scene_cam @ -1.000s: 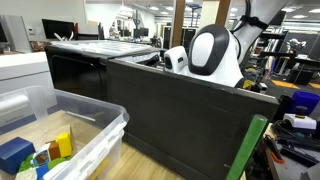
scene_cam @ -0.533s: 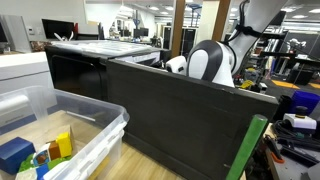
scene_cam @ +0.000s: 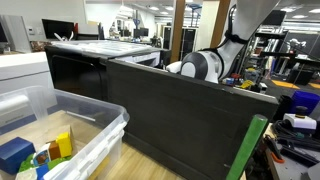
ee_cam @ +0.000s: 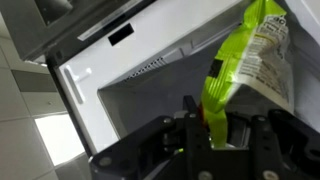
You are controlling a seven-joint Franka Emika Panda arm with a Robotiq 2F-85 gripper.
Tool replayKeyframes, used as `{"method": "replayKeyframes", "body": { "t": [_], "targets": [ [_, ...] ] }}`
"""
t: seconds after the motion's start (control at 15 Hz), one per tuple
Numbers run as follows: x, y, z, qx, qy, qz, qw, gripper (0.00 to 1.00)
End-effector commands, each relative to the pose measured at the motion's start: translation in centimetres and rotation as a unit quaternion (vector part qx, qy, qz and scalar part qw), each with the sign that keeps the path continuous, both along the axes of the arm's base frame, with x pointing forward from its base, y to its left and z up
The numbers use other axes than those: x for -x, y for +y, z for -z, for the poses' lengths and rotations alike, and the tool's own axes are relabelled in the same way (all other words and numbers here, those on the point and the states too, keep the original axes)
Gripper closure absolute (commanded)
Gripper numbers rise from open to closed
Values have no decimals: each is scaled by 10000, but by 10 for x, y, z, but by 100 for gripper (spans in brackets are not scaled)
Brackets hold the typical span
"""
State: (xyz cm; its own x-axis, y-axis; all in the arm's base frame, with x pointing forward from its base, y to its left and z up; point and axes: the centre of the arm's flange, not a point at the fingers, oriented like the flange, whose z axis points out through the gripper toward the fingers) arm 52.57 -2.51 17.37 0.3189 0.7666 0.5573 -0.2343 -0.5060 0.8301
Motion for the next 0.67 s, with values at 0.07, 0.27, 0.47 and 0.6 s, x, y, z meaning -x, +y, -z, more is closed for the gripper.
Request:
{"method": "replayKeyframes", "body": {
  "t": [0.07,0.27,0.47,0.6],
  "targets": [
    [-8,-47,0,-392,123,128,9991,92],
    [-10,-48,-11,-808,431,281,9954,61],
    [-6,-38,-30,-1326,1084,375,9845,42],
    [0,-30,-48,-1776,1523,409,9714,28]
  ]
}}
